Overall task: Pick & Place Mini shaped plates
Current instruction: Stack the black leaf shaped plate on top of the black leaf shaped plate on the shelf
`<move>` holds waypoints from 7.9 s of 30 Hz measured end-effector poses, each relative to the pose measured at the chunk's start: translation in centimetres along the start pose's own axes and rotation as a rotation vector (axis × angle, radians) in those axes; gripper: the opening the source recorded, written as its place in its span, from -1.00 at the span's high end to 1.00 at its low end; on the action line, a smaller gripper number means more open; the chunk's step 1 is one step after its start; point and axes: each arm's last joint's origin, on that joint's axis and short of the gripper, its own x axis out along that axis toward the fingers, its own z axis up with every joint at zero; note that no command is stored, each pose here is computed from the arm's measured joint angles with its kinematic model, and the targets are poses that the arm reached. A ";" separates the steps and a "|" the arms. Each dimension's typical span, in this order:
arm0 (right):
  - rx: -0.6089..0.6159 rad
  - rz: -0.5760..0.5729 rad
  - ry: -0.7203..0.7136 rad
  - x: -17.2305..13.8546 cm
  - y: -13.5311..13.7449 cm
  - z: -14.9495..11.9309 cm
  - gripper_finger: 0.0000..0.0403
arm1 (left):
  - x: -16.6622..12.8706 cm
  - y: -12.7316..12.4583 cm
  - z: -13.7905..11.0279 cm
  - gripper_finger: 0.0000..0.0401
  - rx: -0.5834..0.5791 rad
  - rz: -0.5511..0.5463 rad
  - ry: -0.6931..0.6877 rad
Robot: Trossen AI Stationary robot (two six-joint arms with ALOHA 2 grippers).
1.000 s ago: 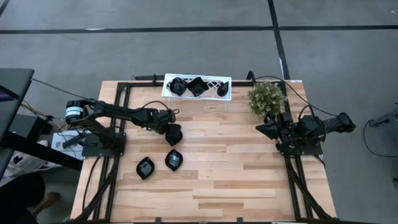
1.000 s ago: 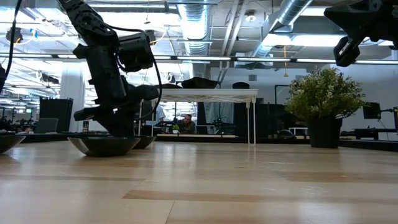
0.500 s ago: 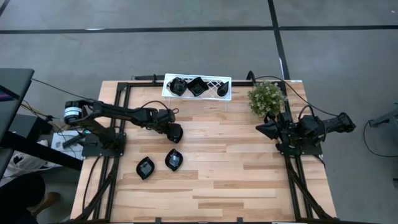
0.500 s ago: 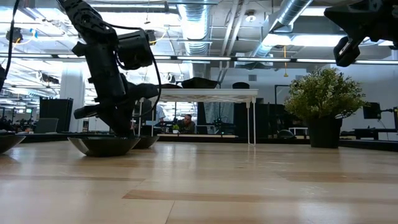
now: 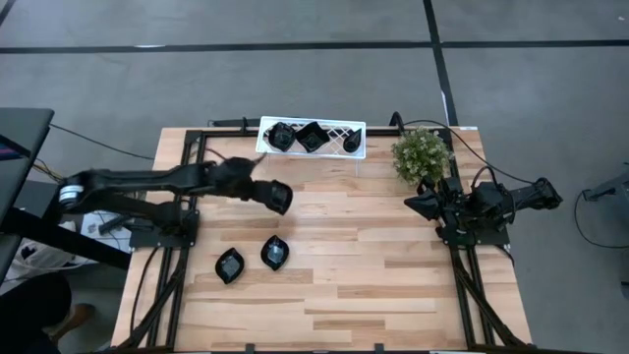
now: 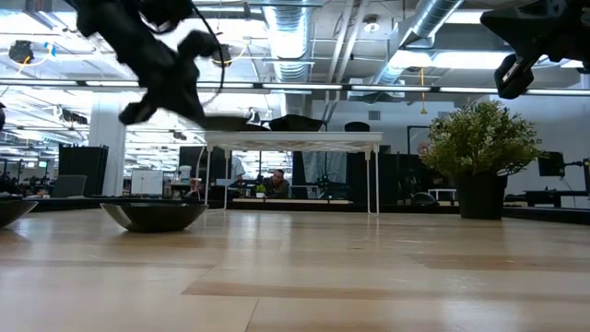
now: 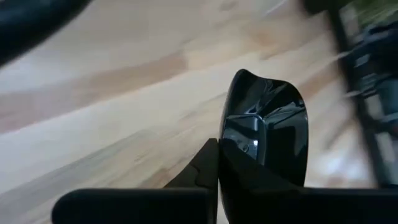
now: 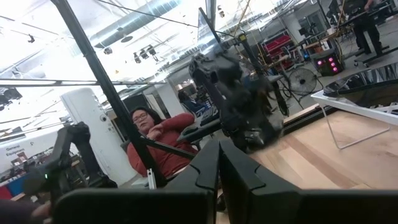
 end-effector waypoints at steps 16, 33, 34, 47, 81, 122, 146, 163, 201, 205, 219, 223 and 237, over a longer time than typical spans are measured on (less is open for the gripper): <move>0.002 0.000 -0.001 0.0 0.0 0.0 0.97 | -4.6 -0.3 6.1 0.98 -0.001 -0.205 -0.327; 0.002 0.001 -0.001 0.0 0.0 0.0 0.97 | -1.9 1.8 14.5 0.98 0.054 -0.053 -0.366; 0.002 0.001 -0.001 0.0 0.0 0.0 0.97 | -1.6 2.0 14.7 0.98 0.051 -0.047 -0.356; 0.002 0.001 -0.001 0.0 0.0 0.0 0.97 | 0.1 3.9 15.6 0.98 0.084 -0.050 -0.280; 0.037 0.000 -0.001 0.0 0.0 0.0 0.97 | 1.4 7.1 16.9 0.98 0.134 -0.111 -0.191; 0.035 0.000 -0.001 0.0 0.0 0.0 0.97 | 1.4 7.5 16.7 0.81 0.087 -0.022 -0.190; 0.033 0.000 -0.001 0.0 0.0 0.0 0.97 | -3.0 5.4 17.7 0.48 0.114 -0.057 -0.266; 0.025 0.000 -0.001 0.0 0.0 0.0 0.97 | -9.4 -2.5 8.4 0.48 0.177 -0.183 -0.134; 0.023 -0.003 0.007 0.0 0.0 -0.1 0.97 | -1.5 -1.7 -7.7 0.48 -0.160 0.015 0.236; 0.023 -0.002 0.006 0.0 0.0 -0.1 0.97 | -1.1 -1.4 -8.6 0.48 -0.187 0.006 0.250; 0.023 -0.003 0.006 0.0 0.0 -0.1 0.97 | 3.2 -1.6 -11.1 0.48 -0.129 0.087 0.353; 0.023 -0.003 0.006 0.0 0.0 -0.1 0.97 | 3.8 -1.4 -11.4 0.48 -0.127 0.115 0.378; 0.023 -0.003 0.006 0.0 0.0 -0.1 0.97 | 4.0 -1.2 -11.5 0.48 -0.124 0.129 0.357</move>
